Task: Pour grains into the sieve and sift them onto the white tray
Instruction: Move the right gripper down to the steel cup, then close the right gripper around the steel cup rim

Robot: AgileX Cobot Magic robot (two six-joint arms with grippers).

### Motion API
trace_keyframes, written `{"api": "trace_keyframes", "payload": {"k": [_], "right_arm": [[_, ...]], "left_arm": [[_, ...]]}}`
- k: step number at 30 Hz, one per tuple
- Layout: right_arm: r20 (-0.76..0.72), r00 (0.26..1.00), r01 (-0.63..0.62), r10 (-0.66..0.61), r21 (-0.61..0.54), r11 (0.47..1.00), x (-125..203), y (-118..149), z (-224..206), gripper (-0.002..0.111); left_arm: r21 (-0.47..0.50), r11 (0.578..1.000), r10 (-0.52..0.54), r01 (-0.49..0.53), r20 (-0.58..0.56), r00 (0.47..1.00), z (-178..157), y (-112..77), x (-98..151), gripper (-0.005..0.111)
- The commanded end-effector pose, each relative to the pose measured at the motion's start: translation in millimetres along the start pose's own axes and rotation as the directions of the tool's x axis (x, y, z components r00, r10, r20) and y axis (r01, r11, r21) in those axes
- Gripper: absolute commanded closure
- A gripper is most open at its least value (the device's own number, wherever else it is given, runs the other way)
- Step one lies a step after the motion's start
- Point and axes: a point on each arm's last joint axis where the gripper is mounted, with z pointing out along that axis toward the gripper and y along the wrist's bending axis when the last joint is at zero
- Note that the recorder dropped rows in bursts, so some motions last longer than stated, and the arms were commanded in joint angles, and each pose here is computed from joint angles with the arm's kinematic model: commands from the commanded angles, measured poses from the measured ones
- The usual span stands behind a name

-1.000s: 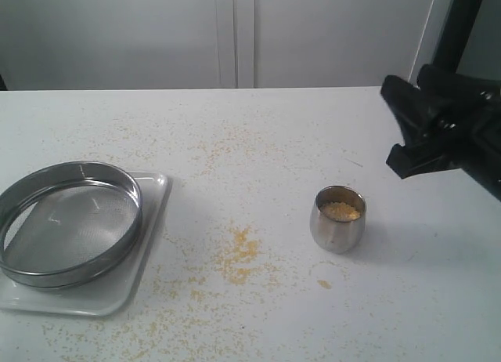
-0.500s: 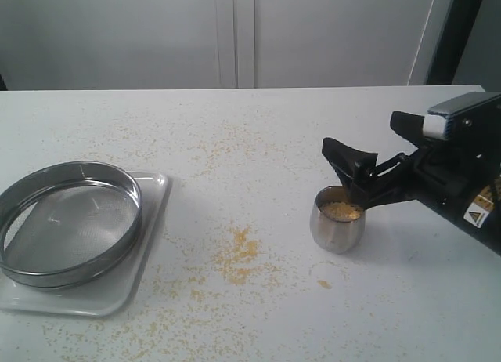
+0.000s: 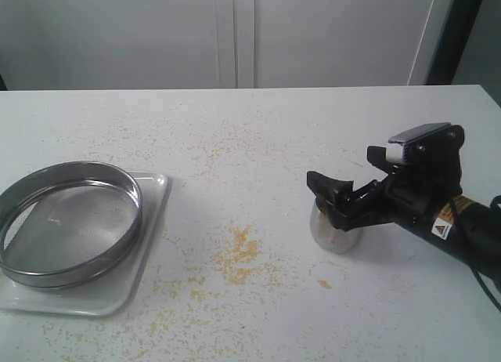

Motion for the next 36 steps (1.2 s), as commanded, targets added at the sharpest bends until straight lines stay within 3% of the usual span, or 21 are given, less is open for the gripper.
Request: {"api": "trace_keyframes", "payload": {"k": [1,36], "right_arm": [[-0.012,1.000,0.008,-0.009,-0.020,1.000,10,0,9,0.008],[-0.142,0.989,0.038,-0.044,-0.043,0.998,61,-9,34,0.008]], "left_arm": [[0.005,1.000,0.001,-0.001,0.004,1.000,0,-0.4,1,0.106],[0.005,1.000,0.001,-0.001,0.004,1.000,0,-0.4,1,0.106]]}}
